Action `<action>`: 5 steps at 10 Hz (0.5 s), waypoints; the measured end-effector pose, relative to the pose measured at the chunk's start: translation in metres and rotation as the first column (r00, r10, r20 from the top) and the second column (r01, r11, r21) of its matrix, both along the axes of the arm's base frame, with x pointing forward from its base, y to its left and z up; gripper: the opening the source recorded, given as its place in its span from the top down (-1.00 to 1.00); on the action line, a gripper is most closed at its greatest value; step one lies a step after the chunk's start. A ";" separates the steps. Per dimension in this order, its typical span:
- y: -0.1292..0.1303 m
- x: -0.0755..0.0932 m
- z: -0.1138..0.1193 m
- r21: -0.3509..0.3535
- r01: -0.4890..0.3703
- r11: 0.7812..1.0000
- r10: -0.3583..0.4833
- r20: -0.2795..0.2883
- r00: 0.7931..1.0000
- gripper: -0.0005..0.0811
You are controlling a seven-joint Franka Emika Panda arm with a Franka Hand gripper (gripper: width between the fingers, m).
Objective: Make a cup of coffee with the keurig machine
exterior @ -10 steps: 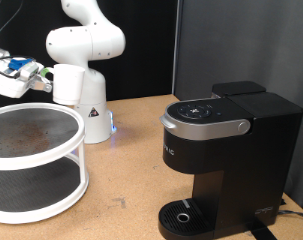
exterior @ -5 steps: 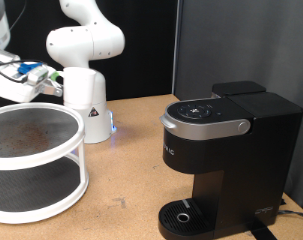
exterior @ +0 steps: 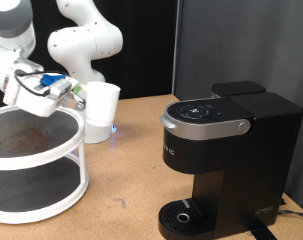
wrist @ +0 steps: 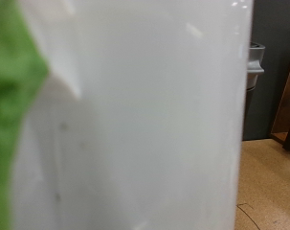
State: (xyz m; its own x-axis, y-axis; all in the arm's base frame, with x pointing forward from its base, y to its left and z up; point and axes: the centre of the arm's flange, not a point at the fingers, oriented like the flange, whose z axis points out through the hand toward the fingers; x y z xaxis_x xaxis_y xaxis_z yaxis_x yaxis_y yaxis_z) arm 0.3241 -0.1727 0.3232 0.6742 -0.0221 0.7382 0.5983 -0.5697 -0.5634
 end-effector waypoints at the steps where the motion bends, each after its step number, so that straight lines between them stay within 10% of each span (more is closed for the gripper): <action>1: 0.006 0.007 -0.002 -0.001 0.003 1.000 -0.003 0.002 1.000 0.83; 5: 0.016 0.018 -0.009 -0.003 0.009 1.000 -0.009 -0.011 1.000 0.83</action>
State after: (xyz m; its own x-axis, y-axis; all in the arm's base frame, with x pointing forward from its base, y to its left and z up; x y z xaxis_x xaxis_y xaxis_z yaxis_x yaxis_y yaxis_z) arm 0.3425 -0.1566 0.3140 0.6818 -0.0259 0.7311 0.5874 -0.5763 -0.5682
